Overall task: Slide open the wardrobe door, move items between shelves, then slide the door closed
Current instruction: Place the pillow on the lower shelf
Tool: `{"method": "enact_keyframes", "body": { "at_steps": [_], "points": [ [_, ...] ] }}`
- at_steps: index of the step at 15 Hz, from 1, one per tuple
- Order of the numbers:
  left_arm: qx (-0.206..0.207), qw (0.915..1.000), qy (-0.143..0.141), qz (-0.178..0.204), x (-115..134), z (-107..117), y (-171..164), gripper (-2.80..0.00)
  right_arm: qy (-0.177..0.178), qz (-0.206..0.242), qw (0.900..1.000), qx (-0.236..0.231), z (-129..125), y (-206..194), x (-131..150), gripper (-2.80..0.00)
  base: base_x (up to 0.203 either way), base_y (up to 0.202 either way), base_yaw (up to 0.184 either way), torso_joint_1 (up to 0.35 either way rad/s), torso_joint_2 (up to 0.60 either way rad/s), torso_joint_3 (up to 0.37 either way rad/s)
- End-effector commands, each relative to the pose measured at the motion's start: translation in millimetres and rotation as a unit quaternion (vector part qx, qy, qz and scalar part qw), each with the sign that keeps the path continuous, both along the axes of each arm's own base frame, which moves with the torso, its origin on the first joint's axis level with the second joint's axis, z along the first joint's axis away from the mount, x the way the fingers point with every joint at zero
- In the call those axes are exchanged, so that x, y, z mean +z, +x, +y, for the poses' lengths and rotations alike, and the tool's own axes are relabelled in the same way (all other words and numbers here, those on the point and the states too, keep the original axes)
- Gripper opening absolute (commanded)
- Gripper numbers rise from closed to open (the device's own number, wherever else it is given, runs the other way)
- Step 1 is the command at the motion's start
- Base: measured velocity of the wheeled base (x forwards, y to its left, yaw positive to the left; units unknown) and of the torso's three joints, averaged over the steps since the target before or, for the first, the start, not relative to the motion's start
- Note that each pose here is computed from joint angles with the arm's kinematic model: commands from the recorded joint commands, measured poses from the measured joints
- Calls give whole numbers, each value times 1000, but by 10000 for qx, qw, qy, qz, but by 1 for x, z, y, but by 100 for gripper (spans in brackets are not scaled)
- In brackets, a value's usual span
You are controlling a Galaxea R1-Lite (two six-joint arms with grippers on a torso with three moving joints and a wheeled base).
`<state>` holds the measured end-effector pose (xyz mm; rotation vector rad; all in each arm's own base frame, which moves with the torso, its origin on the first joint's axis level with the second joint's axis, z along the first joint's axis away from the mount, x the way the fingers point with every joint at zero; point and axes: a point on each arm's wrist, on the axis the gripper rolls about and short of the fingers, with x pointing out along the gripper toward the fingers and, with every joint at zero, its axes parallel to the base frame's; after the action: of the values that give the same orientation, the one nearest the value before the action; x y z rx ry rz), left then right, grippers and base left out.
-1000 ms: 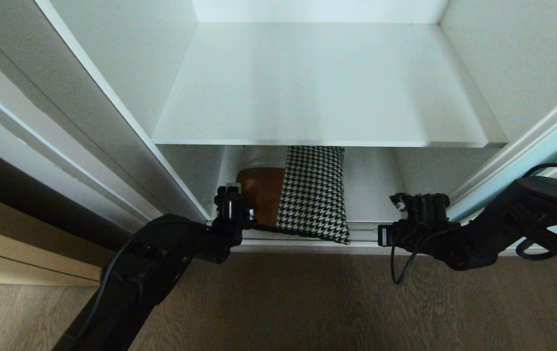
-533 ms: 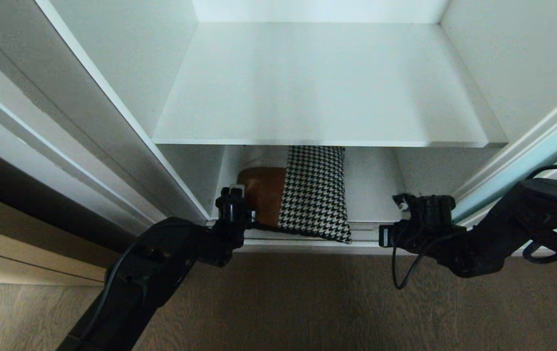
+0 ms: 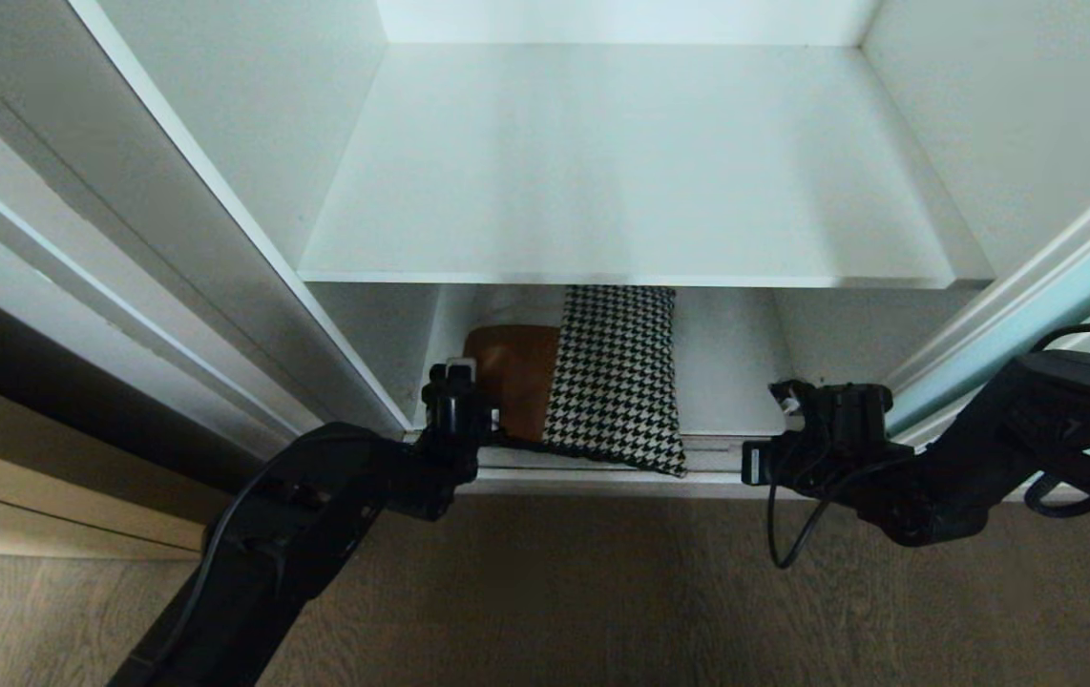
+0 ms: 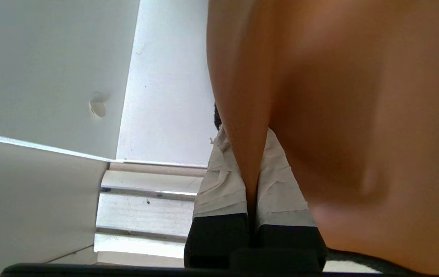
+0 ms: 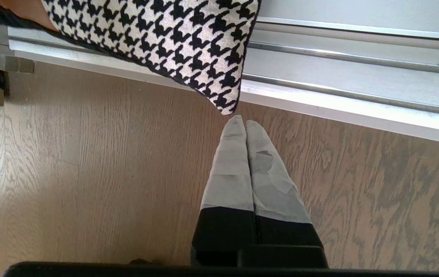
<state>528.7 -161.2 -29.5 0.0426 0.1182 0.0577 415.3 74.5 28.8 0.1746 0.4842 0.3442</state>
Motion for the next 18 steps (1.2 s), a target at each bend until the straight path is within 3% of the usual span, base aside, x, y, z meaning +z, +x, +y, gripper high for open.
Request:
{"method": "enact_keyframes", "body": {
  "at_steps": [1, 8, 9, 10, 16, 18],
  "points": [
    [19, 9999, -50, -98, 9, 0, 0, -280, 10, -14, 10000, 18, 1, -1, 0, -280, 0, 0, 0, 0, 0, 0],
    [-141, 9993, -191, 277, 19, -11, -8, -280, 44, -13, 10000, 40, 1, -2, 2, -280, 0, 0, 0, 0, 0, 0],
    [-156, 9993, -190, 277, 19, -13, -9, -256, 45, -16, 10000, 40, 1, -3, 3, -280, 0, 0, 0, 0, 0, 0],
    [-162, 9993, -193, 288, 17, -14, -9, 0, 58, -6, 10000, 64, 0, -4, 3, -280, 0, 0, 0, 0, 0, 0],
    [-107, 9987, -499, 82, 32, -11, -14, 0, 66, -53, 9999, 67, 0, -4, 2, -280, 0, 0, 0, 0, 0, 0],
    [-316, 9976, -478, 389, 39, -6, -31, 0, 69, -103, 9999, 78, 1, -6, 3, -280, 0, 0, 0, 0, 0, 0]
  ]
}}
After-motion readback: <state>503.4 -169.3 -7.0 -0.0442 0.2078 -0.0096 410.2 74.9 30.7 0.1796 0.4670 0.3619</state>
